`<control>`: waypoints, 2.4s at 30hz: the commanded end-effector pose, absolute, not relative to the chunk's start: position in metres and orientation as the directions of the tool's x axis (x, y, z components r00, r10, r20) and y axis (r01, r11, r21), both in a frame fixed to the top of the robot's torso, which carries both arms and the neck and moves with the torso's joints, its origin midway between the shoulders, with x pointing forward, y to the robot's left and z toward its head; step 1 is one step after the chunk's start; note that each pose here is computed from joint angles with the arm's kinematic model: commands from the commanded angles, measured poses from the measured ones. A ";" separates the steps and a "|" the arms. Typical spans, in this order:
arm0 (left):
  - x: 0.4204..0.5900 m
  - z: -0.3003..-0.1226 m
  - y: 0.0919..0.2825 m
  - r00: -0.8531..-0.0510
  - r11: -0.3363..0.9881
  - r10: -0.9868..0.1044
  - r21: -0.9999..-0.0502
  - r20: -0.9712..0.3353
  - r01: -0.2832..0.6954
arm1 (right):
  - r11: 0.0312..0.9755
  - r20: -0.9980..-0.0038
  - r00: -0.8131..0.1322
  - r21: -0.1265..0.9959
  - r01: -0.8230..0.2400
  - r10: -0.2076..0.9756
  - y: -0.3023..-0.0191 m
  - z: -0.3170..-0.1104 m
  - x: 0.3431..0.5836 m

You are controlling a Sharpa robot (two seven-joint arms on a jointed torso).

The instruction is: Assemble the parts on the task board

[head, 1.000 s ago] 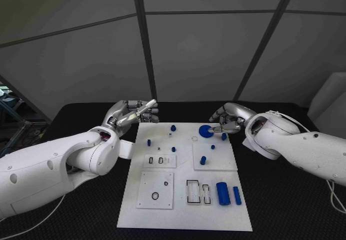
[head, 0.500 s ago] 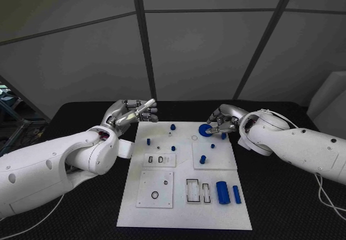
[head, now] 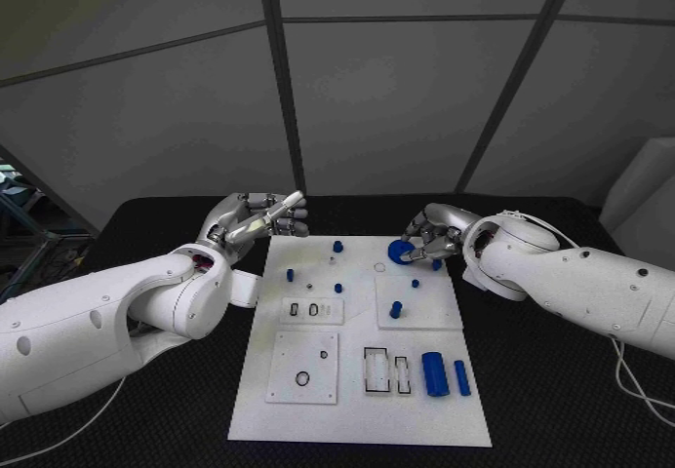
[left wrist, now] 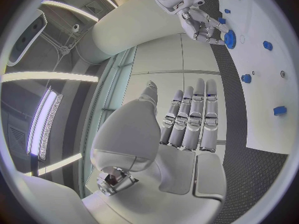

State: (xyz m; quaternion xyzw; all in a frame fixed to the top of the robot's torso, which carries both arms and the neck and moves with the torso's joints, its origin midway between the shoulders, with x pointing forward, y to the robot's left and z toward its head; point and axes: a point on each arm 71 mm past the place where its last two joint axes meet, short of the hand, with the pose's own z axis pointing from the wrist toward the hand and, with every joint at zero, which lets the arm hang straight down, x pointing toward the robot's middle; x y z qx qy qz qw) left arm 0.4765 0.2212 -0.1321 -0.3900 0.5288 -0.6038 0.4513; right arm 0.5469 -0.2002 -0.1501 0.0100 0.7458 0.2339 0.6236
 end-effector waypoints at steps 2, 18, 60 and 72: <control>0.476 -0.131 0.220 -0.304 -0.039 -0.953 -0.990 -0.004 0.137 | 0.909 -0.943 -0.211 0.311 -0.277 0.258 -0.200 -0.151 0.549; 0.476 -0.131 0.219 -0.307 -0.040 -0.952 -0.990 -0.003 0.135 | 0.911 -0.953 -0.179 0.288 -0.295 0.243 -0.194 -0.151 0.551; 0.477 -0.132 0.219 -0.308 -0.039 -0.951 -0.990 -0.003 0.132 | 0.909 -0.960 -0.168 0.266 -0.319 0.222 -0.191 -0.151 0.554; 0.478 -0.132 0.220 -0.307 -0.038 -0.952 -0.991 -0.004 0.131 | 0.907 -0.954 -0.227 0.264 -0.329 0.195 -0.186 -0.156 0.554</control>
